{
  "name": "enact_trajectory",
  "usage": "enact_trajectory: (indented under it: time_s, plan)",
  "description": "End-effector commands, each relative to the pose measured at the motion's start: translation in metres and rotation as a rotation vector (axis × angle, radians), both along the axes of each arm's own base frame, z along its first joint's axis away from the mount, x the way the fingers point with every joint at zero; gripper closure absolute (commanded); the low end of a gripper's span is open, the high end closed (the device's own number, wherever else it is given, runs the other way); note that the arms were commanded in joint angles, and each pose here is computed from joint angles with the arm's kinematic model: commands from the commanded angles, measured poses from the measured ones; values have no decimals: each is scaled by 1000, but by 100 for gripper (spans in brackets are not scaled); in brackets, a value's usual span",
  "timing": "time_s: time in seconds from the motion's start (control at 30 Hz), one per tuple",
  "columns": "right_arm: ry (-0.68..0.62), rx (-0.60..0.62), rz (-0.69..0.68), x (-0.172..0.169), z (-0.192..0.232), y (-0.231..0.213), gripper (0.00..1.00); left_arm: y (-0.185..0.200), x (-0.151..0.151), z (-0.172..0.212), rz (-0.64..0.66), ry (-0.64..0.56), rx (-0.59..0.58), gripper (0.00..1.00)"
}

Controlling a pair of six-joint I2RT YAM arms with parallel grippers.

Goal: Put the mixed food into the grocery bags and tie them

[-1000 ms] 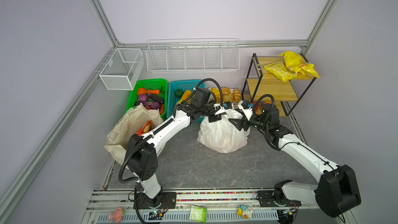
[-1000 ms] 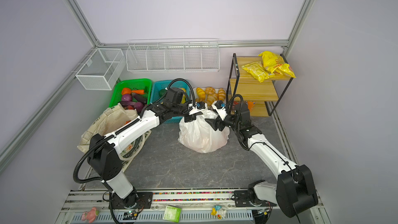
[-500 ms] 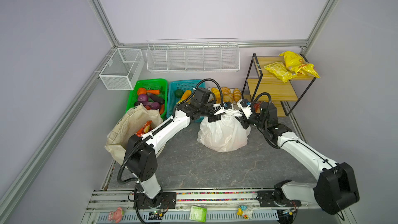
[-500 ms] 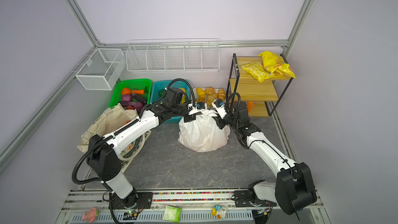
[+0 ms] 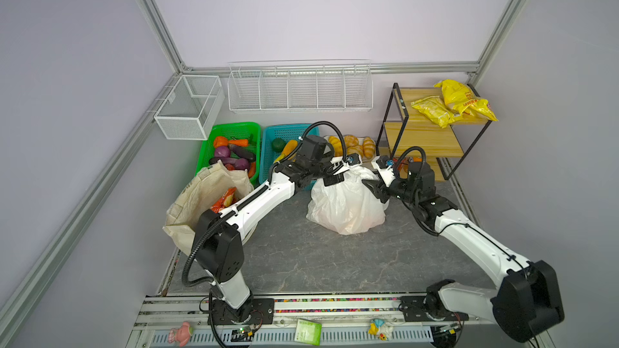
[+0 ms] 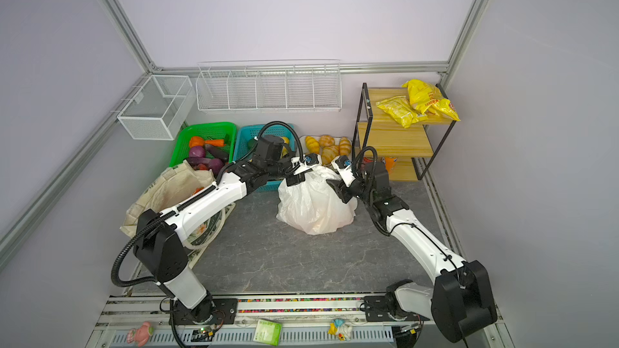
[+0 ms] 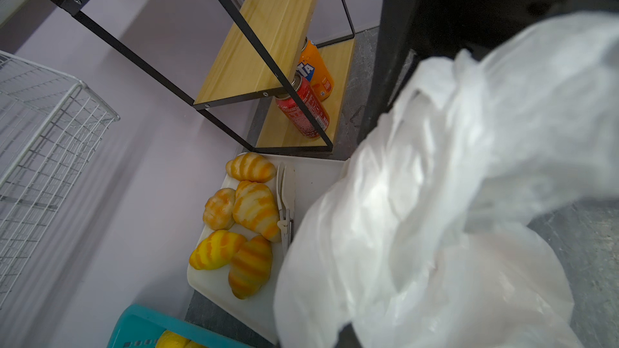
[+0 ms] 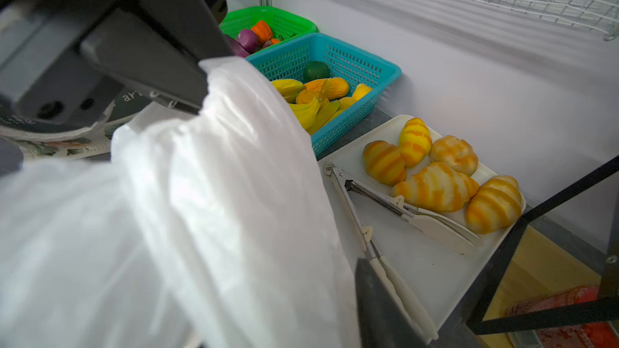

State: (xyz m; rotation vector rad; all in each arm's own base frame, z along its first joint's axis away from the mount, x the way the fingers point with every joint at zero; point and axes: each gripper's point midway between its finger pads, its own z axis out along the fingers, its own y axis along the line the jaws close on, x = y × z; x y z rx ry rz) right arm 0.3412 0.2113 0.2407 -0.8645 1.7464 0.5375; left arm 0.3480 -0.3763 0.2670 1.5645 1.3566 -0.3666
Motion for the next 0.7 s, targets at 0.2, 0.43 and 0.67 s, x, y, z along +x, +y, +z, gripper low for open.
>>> enact_trajectory:
  time_s: [0.2,0.43,0.67]
  plan:
    - [-151,-51,40,-1,23,8,11,-2,-19,4,-95,51,8,100]
    - [-197,-83,104,2,37,17,9,-4,-26,1,-145,84,29,100]
    - [-197,-89,181,4,40,29,21,-4,-27,-1,-150,87,38,100]
